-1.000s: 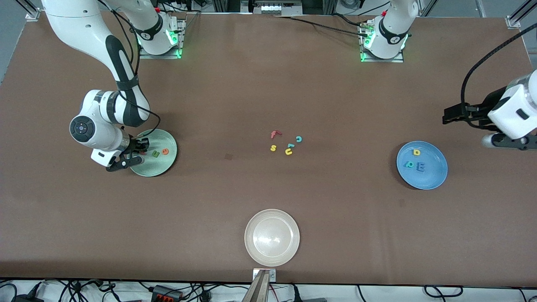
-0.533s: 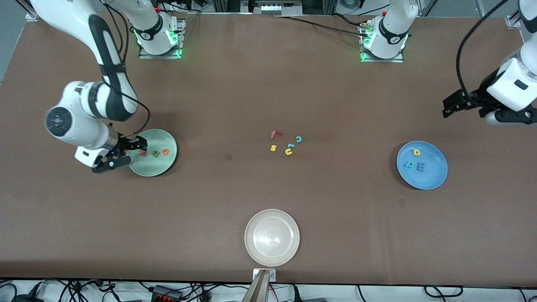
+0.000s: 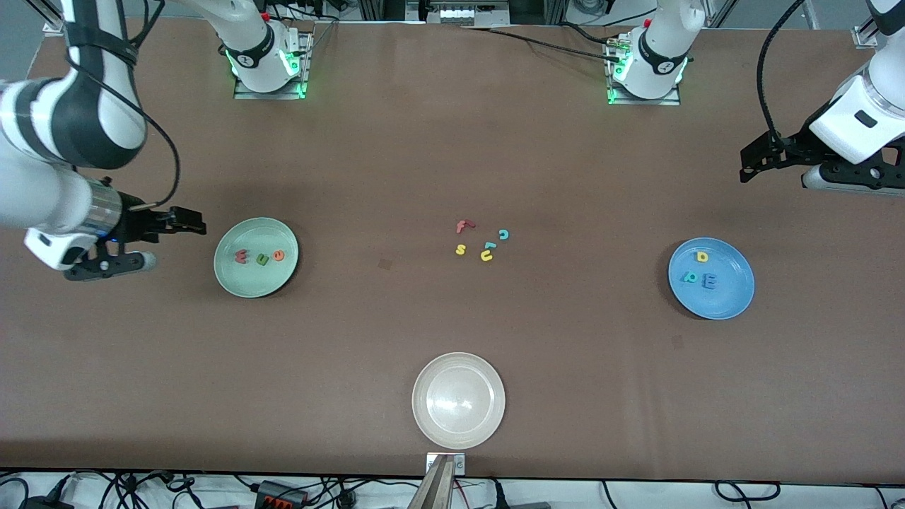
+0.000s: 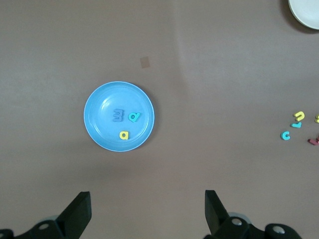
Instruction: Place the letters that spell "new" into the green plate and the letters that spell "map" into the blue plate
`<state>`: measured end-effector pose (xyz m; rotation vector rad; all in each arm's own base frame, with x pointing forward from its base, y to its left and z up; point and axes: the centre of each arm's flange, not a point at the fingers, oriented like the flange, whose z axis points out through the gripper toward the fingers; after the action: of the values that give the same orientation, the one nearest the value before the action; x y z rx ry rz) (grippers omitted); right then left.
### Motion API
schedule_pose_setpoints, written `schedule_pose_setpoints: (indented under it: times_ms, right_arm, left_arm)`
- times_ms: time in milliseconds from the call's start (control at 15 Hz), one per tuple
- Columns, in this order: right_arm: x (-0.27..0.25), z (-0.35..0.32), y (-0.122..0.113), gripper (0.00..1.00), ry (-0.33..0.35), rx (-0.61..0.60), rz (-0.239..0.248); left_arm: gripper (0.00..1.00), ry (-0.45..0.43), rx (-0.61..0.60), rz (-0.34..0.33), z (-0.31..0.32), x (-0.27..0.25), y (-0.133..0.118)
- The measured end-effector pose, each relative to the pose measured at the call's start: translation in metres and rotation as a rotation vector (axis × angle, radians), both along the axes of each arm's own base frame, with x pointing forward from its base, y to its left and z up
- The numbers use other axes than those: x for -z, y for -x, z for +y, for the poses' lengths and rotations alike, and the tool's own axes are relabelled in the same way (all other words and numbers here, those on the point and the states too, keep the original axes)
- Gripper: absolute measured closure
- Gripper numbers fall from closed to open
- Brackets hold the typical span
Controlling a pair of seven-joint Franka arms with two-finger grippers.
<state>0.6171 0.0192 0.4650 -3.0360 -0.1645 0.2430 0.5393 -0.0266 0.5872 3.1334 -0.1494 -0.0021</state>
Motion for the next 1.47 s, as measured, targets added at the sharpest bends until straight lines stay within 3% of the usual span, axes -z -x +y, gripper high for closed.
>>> schedule_pose_setpoints:
  times_ms: [333,733,1067,1200,1467]
  right_arm:
    - [-0.074,-0.057,0.001,0.0,0.005,0.165,0.008]
    - [-0.138,-0.087,0.019,0.0,0.078,0.154,-0.072]
    - [-0.139,-0.083,0.02,0.0,0.081,0.148,-0.07]
    - [-0.14,-0.083,0.02,0.0,0.113,0.14,-0.071]
    - [-0.139,-0.086,0.019,0.0,0.125,0.143,-0.132]
  left_arm:
    - [0.0,0.003,0.026,-0.016,-0.009,-0.006,-0.009]
    - [0.0,0.003,0.02,-0.009,-0.005,-0.004,-0.011]
    - [0.0,0.003,0.025,-0.008,-0.007,-0.007,-0.011]
    - [0.0,0.003,0.025,-0.007,-0.007,-0.007,-0.011]
    - [0.0,0.003,0.028,-0.009,-0.008,-0.008,-0.011]
